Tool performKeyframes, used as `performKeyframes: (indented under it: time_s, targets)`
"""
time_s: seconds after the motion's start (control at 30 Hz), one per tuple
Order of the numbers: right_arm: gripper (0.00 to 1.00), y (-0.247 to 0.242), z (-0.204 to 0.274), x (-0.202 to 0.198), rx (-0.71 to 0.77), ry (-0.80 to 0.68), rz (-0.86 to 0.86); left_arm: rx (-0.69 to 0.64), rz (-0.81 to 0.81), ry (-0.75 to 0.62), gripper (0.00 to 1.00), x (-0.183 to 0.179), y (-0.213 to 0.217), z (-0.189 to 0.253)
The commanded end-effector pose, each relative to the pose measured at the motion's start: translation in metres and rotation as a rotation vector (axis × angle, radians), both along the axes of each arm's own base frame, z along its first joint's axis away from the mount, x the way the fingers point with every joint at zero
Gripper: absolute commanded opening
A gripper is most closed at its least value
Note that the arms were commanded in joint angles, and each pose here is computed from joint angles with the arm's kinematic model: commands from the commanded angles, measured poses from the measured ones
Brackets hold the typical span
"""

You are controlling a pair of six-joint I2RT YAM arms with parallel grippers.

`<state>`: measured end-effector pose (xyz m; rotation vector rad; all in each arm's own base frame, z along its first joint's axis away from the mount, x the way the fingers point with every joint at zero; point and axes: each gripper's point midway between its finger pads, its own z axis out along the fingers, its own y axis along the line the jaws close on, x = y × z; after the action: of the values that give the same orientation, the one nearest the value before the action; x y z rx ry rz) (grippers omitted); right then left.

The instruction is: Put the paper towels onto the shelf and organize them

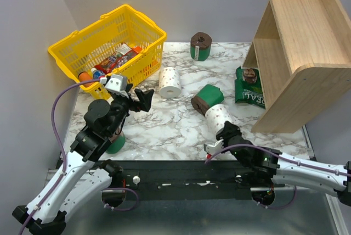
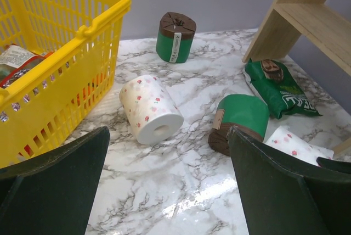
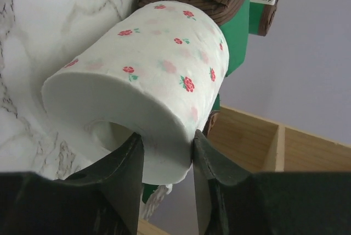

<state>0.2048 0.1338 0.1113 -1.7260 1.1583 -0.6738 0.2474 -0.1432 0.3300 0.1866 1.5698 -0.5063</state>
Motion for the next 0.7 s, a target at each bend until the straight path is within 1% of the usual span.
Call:
performKeyframes:
  time_s: [0.0, 0.03, 0.07, 0.1, 0.13, 0.2, 0.27, 0.3, 0.33, 0.37, 0.43, 0.53, 0.57, 0.6, 0.67]
  targets:
    - [0.36, 0.037, 0.070, 0.001, 0.250, -0.025, 0.069, -0.005, 0.028, -0.029, 0.99, -0.001, 0.006, 0.006]
    - [0.36, 0.038, 0.072, -0.003, 0.288, 0.036, 0.058, -0.002, 0.029, -0.027, 0.99, 0.000, 0.006, 0.005]
    - [0.35, 0.046, 0.083, -0.008, 0.342, 0.079, 0.082, -0.002, 0.029, -0.027, 0.99, 0.000, 0.006, 0.006]
    - [0.34, 0.049, 0.092, -0.011, 0.380, 0.113, 0.083, 0.000, 0.028, -0.025, 0.99, 0.000, 0.006, 0.005]
    - [0.34, 0.053, 0.110, -0.014, 0.450, 0.159, 0.071, 0.001, 0.028, -0.022, 0.99, 0.001, 0.005, 0.004]
    - [0.34, 0.064, 0.114, -0.027, 0.479, 0.253, 0.120, 0.003, 0.028, -0.023, 0.99, 0.001, 0.005, 0.005]
    - [0.34, 0.075, 0.107, -0.047, 0.444, 0.407, 0.176, 0.004, 0.029, -0.021, 0.99, 0.001, 0.005, 0.004]
    - [0.33, 0.077, 0.104, -0.053, 0.430, 0.457, 0.183, 0.006, 0.033, -0.023, 0.99, 0.002, 0.006, 0.004]
    - [0.33, 0.072, 0.091, -0.062, 0.383, 0.538, 0.158, 0.004, 0.036, -0.023, 0.99, 0.002, 0.007, 0.004]
    - [0.33, 0.079, 0.091, -0.069, 0.358, 0.598, 0.168, 0.005, 0.037, -0.024, 0.99, 0.001, 0.007, 0.004]
    - [0.34, 0.069, 0.079, -0.080, 0.285, 0.689, 0.124, 0.003, 0.040, -0.024, 0.99, 0.001, 0.008, 0.004]
    - [0.35, 0.064, 0.083, -0.083, 0.260, 0.743, 0.054, 0.005, 0.043, -0.022, 0.99, 0.002, 0.008, 0.004]
    - [0.36, 0.064, 0.083, -0.090, 0.251, 0.780, 0.063, 0.006, 0.046, -0.020, 0.99, 0.003, 0.008, 0.003]
    - [0.41, 0.064, 0.082, -0.093, 0.236, 0.808, 0.060, 0.007, 0.049, -0.019, 0.99, 0.003, 0.009, 0.003]
    - [0.41, 0.052, 0.073, -0.100, 0.178, 0.864, -0.003, 0.008, 0.054, -0.020, 0.99, 0.003, 0.009, 0.003]
